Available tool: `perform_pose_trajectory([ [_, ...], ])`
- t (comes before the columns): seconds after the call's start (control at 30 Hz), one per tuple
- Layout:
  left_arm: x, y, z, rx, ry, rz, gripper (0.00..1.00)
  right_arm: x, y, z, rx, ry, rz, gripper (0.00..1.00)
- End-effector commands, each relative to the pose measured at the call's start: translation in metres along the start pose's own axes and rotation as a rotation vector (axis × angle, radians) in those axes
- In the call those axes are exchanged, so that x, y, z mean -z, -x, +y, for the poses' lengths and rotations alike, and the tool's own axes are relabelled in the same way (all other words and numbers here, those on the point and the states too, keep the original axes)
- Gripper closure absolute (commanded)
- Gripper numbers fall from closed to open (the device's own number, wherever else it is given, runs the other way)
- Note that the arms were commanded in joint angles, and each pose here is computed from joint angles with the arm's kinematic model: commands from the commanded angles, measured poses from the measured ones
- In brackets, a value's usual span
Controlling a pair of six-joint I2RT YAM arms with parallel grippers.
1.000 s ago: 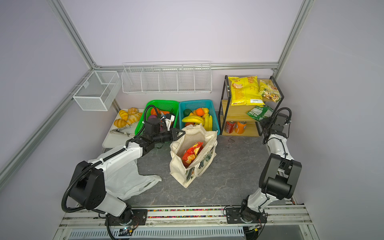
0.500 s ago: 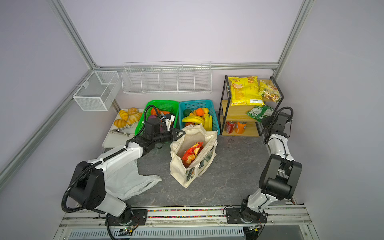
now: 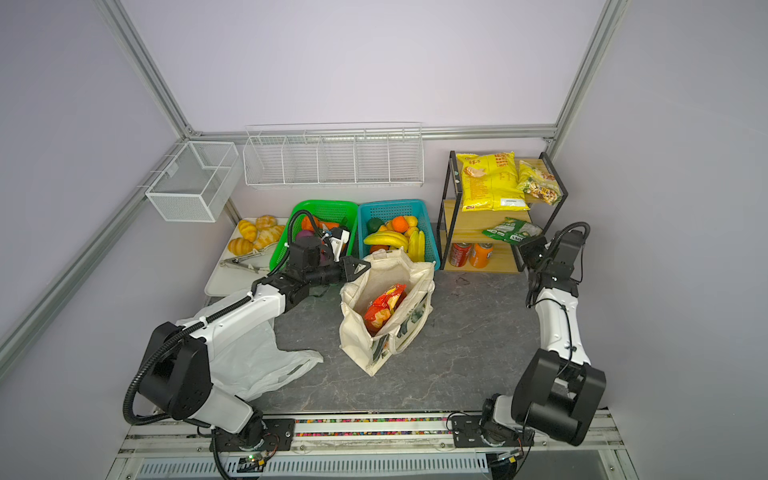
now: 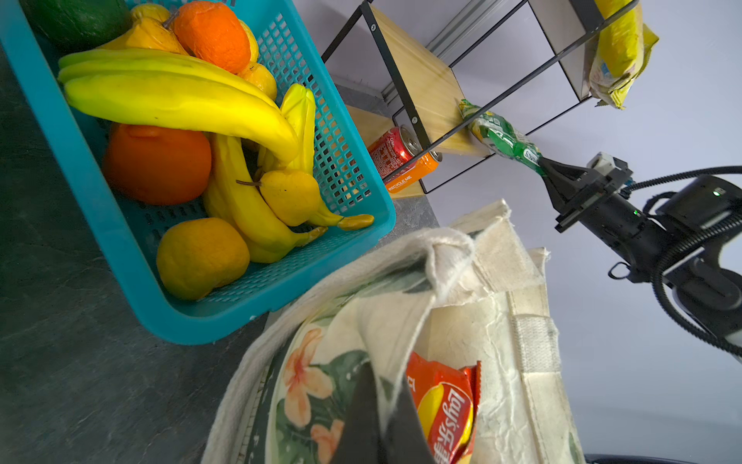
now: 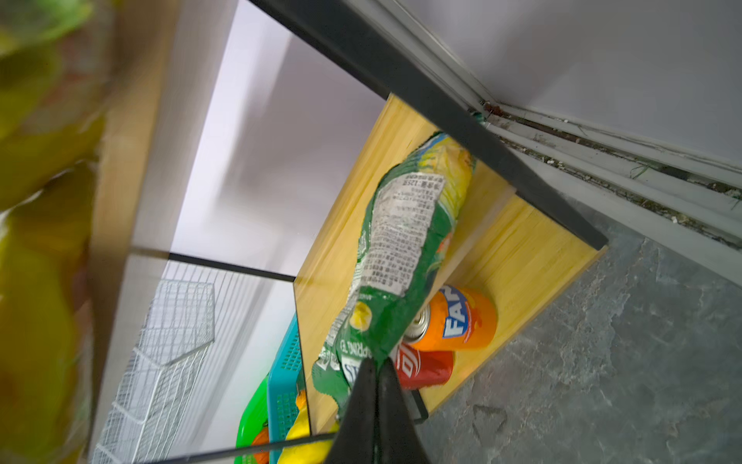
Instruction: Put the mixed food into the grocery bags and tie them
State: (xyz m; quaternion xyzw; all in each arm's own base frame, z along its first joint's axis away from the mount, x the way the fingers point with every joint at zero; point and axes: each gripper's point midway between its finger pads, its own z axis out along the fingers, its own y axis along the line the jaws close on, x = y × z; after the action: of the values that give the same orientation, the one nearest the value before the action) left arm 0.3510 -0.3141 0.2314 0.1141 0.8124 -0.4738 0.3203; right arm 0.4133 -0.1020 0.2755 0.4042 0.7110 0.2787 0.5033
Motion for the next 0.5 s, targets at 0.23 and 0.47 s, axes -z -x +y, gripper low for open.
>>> perform_pose_trajectory([
  [0.23, -0.008, 0.001, 0.006, 0.018, -0.008, -0.009, 1.0, 0.104, -0.048, 0.059, 0.271, 0.121, 0.052, 0.94],
  [0.47, -0.01, 0.001, 0.009, 0.029, -0.008, -0.007, 1.0, 0.141, -0.103, 0.123, 0.455, 0.348, 0.223, 0.94],
])
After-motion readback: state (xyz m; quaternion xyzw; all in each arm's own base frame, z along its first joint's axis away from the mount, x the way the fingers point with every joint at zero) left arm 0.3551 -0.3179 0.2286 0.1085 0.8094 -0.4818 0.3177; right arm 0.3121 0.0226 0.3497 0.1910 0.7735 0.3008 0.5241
